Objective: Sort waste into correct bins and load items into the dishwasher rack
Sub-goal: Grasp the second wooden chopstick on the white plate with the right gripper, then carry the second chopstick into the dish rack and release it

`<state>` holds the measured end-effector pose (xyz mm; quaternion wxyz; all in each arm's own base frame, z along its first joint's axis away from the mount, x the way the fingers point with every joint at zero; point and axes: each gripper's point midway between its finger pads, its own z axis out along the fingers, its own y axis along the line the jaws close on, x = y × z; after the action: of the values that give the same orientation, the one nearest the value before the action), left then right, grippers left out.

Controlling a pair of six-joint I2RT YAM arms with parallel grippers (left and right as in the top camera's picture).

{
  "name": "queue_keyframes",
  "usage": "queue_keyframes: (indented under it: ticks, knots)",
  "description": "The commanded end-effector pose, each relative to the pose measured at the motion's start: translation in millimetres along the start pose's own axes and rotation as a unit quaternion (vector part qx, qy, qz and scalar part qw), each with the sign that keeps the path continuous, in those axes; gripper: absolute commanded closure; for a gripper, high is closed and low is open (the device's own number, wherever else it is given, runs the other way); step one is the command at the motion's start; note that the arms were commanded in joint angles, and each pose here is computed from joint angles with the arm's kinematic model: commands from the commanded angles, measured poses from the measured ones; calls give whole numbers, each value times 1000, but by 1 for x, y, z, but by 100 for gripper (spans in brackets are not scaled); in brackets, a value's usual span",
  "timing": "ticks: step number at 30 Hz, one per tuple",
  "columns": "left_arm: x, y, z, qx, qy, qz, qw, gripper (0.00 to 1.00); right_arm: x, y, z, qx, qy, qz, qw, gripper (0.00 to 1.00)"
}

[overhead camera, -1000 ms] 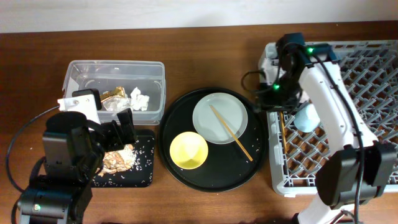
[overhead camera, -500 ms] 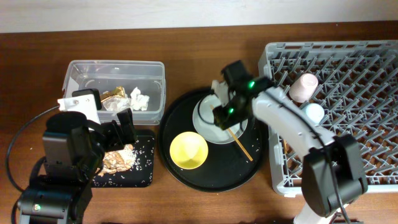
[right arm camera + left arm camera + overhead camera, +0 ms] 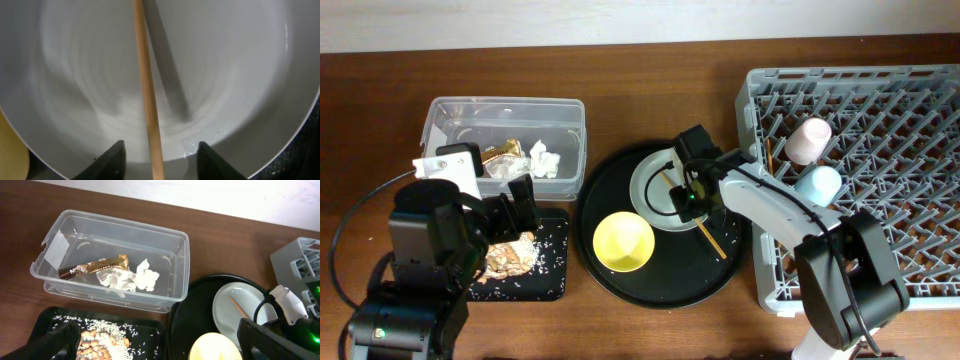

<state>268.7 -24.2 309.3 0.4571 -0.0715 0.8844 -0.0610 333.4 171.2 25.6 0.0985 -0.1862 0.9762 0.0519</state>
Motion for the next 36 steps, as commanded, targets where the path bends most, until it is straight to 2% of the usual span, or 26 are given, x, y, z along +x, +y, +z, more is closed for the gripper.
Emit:
queue_keyframes:
  ticks: [1, 3, 6, 8, 13, 15, 16, 25, 31, 36]
  knots:
    - [-6, 3, -4, -7, -10, -7, 1000, 1, 9, -2, 5, 4, 11, 6, 1000, 60]
    - [-6, 3, -4, -7, -11, -7, 1000, 1, 13, -3, 7, 4, 13, 6, 1000, 61]
    - [-6, 3, -4, -7, -10, -7, 1000, 1, 14, -3, 10, 4, 13, 6, 1000, 69]
    - [-6, 3, -4, -7, -10, -7, 1000, 1, 13, -3, 10, 3, 11, 6, 1000, 79]
    - [-6, 3, -4, -7, -10, -7, 1000, 1, 8, 0, 6, -2, 4, 6, 1000, 86]
    - [-6, 3, -4, -7, -10, -7, 1000, 1, 3, 2, 0, -7, 3, 5, 1000, 95]
    - [-6, 3, -4, -7, -10, -7, 1000, 1, 0, 5, -6, -13, 5, 6, 1000, 96]
    - [-6, 3, -4, -7, -10, -7, 1000, 0, -29, 11, -84, -16, 12, -20, 1000, 96]
    - [-6, 3, -4, -7, -10, -7, 1000, 1, -23, -37, -116, 77, 37, 7, 996, 96]
    - [-6, 3, -4, -7, -11, -7, 1000, 1, -15, -73, -119, 58, 47, 83, 994, 96]
